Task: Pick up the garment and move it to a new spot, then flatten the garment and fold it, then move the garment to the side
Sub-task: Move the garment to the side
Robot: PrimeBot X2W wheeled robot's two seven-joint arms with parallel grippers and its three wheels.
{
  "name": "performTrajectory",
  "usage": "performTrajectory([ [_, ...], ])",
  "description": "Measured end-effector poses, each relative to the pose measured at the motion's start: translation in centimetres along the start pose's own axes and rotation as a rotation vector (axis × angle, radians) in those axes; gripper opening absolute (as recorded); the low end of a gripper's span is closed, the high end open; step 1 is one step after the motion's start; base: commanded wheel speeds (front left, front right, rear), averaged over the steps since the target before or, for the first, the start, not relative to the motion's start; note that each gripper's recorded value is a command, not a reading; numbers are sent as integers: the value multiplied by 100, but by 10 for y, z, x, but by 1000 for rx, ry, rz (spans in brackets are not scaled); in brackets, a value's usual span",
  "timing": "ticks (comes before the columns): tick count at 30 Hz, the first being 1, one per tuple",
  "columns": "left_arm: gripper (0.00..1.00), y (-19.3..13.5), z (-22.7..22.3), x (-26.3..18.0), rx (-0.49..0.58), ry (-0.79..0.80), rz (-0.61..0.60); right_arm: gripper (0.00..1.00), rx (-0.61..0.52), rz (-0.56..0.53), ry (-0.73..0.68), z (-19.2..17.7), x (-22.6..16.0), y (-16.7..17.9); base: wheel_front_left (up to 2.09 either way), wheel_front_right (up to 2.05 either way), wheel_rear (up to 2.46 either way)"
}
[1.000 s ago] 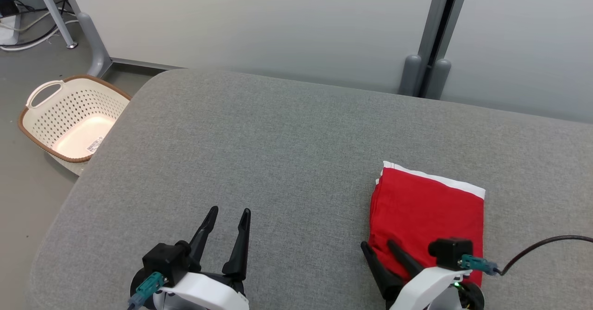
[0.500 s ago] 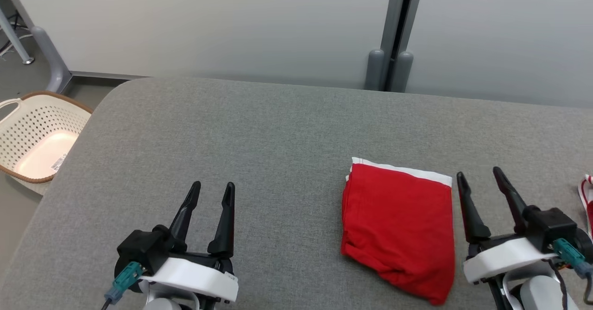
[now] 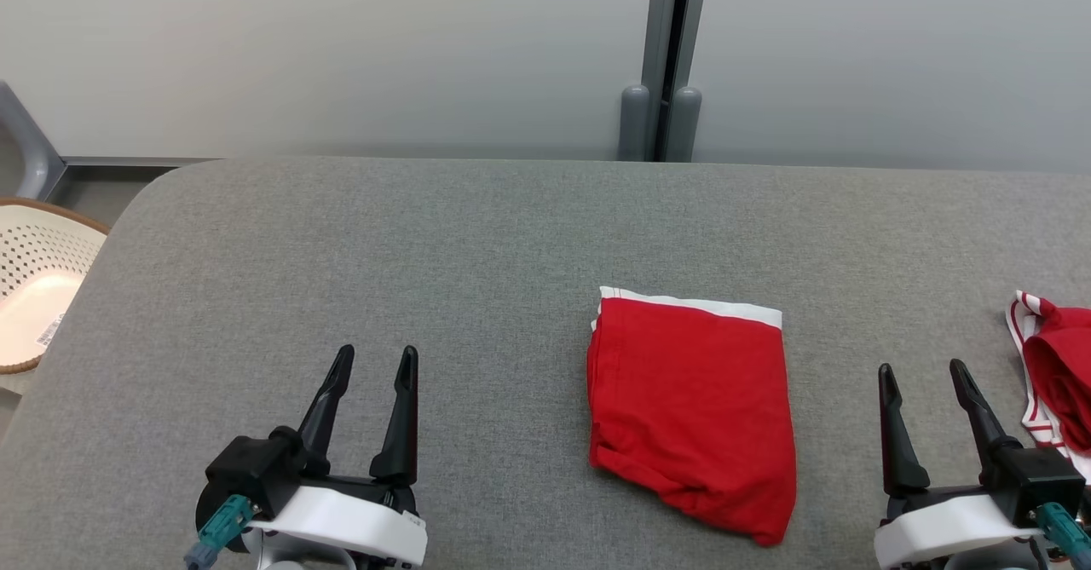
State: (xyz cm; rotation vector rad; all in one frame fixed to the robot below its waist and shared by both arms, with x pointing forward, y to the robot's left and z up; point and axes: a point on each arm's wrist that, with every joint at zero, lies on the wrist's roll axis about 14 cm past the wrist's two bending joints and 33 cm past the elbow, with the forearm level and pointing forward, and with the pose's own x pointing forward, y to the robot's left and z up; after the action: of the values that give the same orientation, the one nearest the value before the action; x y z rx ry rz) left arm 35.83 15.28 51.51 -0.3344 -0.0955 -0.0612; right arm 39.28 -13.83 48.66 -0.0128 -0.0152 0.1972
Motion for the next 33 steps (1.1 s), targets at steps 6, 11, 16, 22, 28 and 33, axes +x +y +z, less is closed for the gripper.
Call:
performTrajectory([
  [6,100,-1,-2,2,8,7,-6,100,7,-10,7,-3,-3,-2,0,0,0],
  [11,100,-1,-3,2,10,9,-4,100,28,-3,11,-5,-1,1,0,0,0],
  [16,100,2,-10,2,8,31,3,100,79,45,92,-25,8,19,0,0,0],
  [22,100,10,-18,-1,12,57,30,100,193,104,268,-66,13,48,0,0,0],
  [28,100,20,-18,0,20,60,60,100,264,108,362,-91,22,57,0,0,0],
  [33,100,26,-19,0,25,66,73,100,356,100,445,-111,25,65,0,0,0],
])
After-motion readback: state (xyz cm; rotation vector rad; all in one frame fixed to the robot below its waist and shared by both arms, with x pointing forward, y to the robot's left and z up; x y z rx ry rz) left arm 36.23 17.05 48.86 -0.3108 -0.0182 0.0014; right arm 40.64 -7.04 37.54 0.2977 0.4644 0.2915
